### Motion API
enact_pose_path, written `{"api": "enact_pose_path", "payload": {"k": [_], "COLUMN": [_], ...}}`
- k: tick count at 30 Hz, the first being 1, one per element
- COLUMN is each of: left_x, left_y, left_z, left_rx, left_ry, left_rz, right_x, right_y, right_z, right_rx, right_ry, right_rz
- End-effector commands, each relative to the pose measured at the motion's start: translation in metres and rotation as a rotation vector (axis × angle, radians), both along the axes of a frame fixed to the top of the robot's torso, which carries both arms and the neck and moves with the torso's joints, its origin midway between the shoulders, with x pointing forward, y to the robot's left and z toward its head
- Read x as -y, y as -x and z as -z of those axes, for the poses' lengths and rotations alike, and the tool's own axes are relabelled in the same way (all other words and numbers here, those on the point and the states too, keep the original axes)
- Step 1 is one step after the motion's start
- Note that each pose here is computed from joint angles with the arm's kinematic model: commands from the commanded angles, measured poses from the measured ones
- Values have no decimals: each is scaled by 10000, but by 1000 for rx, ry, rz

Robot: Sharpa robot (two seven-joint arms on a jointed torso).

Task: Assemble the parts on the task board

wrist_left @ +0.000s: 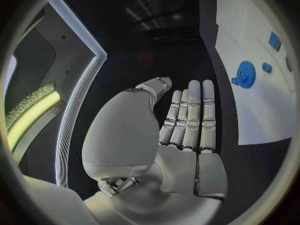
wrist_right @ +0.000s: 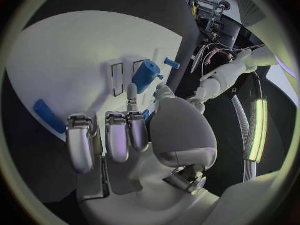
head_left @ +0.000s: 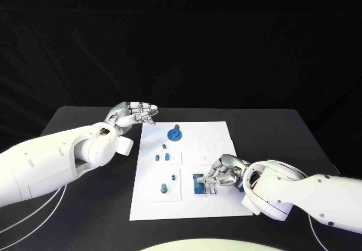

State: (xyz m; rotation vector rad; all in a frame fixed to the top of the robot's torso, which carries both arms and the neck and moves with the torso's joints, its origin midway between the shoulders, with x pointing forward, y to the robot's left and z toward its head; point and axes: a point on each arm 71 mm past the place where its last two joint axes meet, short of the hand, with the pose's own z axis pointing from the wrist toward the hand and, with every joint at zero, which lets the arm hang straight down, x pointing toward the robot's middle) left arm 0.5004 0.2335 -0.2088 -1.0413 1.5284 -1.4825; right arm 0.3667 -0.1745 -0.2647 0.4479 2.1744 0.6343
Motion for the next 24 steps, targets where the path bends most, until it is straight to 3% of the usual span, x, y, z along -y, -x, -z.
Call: {"api": "enact_pose_path", "payload": {"k": [1,9,24], "left_x": [15,11,10], "left_y": [8,8,11], "left_z": [-5,-4,-1], "left_rx": [1,0,-5], "left_ry": [9,8,6], "left_rz": [13,12,14], "right_x": [-27,-27,-63], "right_y": [35,115,99], "right_z": [-33,-53,33], "right_rx": [25,13,-6], "right_ry": [-27,-47,-7], "right_rz": [-57,-100,-106]}}
